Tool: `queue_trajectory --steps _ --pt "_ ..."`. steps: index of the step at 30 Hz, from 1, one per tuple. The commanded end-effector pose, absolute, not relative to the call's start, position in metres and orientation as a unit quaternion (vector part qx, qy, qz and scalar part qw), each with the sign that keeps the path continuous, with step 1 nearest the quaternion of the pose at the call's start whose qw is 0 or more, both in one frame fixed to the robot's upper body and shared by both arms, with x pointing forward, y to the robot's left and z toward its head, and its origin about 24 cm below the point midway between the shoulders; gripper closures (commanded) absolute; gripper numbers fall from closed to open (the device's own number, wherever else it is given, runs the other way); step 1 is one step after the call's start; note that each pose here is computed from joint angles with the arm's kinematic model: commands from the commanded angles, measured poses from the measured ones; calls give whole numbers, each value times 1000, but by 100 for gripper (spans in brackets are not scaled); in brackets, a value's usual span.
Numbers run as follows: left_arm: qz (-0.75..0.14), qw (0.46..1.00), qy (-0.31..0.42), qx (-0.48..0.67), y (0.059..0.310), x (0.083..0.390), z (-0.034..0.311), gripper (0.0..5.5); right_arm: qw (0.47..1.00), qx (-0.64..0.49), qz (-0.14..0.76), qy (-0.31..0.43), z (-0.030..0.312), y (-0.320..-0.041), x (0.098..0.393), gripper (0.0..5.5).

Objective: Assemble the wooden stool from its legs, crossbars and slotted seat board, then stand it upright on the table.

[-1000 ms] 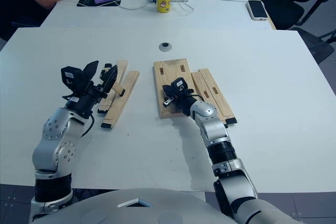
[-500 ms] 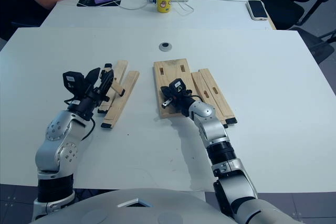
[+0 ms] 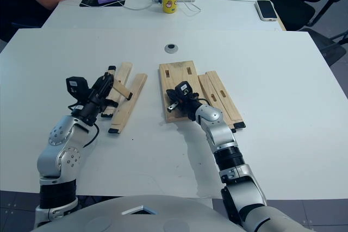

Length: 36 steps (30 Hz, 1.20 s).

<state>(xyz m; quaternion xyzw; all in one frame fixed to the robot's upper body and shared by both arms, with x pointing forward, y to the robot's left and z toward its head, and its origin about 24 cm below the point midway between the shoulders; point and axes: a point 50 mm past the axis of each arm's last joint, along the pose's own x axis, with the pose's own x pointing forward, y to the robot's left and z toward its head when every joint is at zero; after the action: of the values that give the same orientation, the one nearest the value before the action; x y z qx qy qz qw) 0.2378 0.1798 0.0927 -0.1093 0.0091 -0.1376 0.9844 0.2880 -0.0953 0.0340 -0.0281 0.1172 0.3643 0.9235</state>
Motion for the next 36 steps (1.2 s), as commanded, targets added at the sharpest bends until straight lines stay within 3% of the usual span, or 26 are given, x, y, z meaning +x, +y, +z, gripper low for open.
queue_trajectory --steps 1,6,12,23,30,36 --pt "-154 977 -41 -142 180 248 119 504 933 -12 343 109 40 -104 292 550" --pt "-174 963 -96 -180 185 265 159 505 955 -27 285 79 58 -140 299 550" --pt "-181 955 -131 -197 191 275 183 505 946 -159 249 136 59 -180 295 550" --pt "-158 948 -162 -223 199 275 191 505 866 -302 337 213 57 -186 267 550" --pt "-155 947 -167 -227 202 273 191 505 845 -314 351 253 59 -190 260 550" --pt "-159 944 -169 -234 201 277 192 505 828 -276 403 277 40 -167 250 550"
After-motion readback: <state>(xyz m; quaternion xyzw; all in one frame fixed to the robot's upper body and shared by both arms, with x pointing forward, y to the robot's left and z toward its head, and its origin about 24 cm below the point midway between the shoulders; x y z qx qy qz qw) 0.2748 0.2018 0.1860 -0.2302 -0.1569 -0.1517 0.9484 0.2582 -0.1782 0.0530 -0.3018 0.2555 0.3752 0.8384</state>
